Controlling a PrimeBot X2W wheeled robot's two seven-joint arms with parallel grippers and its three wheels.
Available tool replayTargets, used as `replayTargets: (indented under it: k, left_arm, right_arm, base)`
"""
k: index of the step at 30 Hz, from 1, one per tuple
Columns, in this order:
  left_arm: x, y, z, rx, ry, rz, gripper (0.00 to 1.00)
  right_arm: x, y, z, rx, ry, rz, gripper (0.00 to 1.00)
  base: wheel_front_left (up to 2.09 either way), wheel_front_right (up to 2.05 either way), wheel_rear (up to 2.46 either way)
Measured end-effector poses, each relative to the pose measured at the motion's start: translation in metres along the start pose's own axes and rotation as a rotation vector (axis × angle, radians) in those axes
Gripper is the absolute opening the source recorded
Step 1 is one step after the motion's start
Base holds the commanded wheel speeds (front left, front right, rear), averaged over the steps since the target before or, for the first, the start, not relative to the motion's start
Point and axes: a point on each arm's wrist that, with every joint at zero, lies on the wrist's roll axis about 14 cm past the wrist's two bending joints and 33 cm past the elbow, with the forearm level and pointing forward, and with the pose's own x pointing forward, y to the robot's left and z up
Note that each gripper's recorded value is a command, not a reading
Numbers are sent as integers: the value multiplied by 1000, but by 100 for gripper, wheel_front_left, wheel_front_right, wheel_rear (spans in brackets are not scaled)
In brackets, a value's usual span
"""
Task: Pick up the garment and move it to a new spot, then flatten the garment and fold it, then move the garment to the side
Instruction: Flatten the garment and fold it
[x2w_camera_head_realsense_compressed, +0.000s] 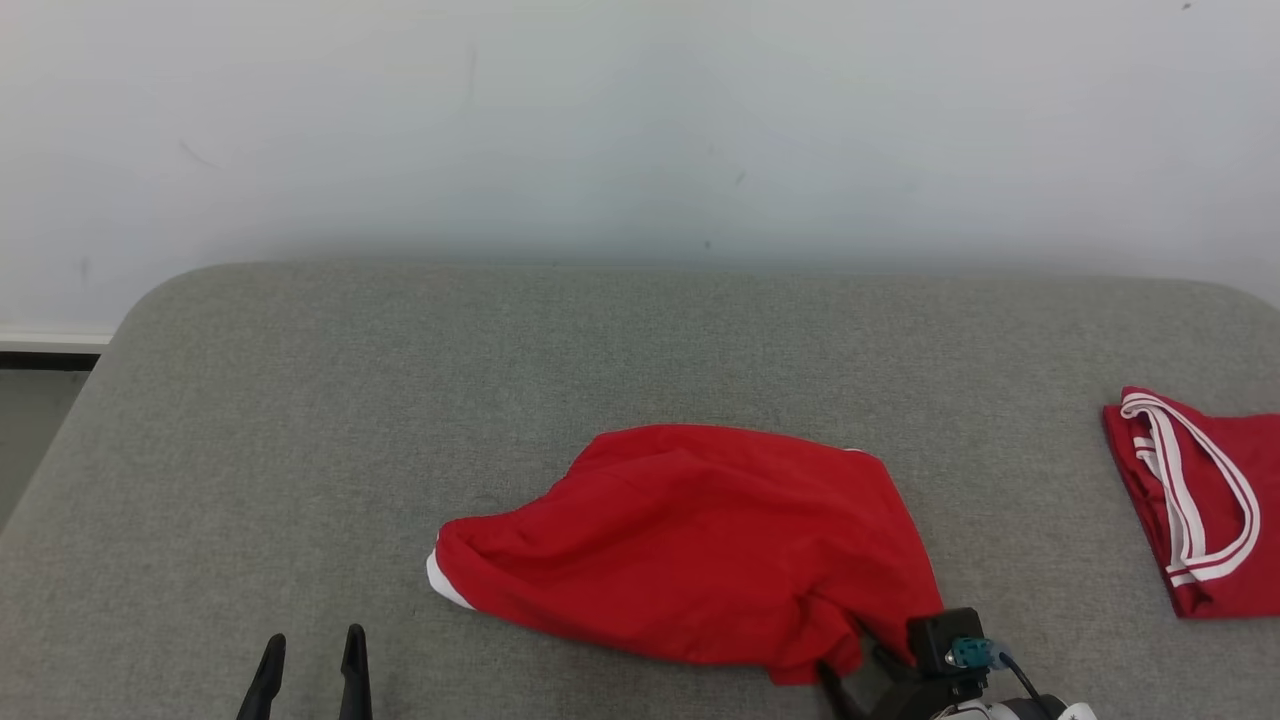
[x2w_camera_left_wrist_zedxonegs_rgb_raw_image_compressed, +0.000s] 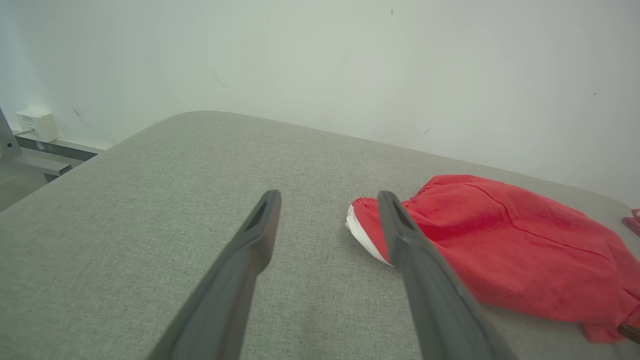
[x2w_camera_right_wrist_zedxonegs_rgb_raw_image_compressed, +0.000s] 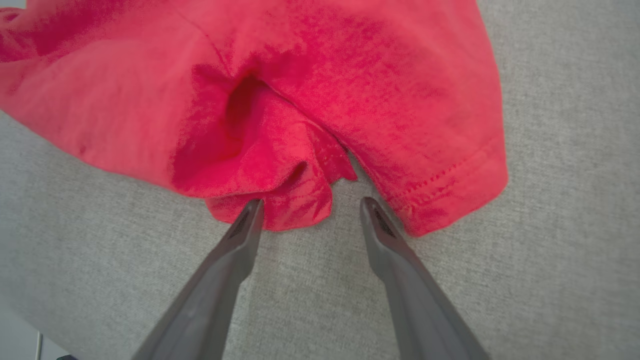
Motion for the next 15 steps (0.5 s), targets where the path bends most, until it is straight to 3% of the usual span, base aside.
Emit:
replayTargets:
  k: [1,2,3,8,15]
  left_arm:
    - [0,1,0,0,1,3,100]
    - [-1,1,-1,0,2,6,100]
    - [-1,2,-1,-1,3,8,100]
    - [-2,4,1,-2,-2,15,100]
    - [2,0,7,-3,-24,3,100]
  right_arm:
    - [2,-1,-1,1,7,-3,49]
    - [3,-2,-1,2,12,-5,18]
    - [4,-3,-1,1,17,-6,0]
    - [5,-15,12,7,-31,-35,0]
    - [-21,-55,72,-5,-248,-147,0]
  base:
    - [0,0,0]
    - [0,0,0]
    - [0,0,0]
    - [0,0,0]
    - [0,0,0]
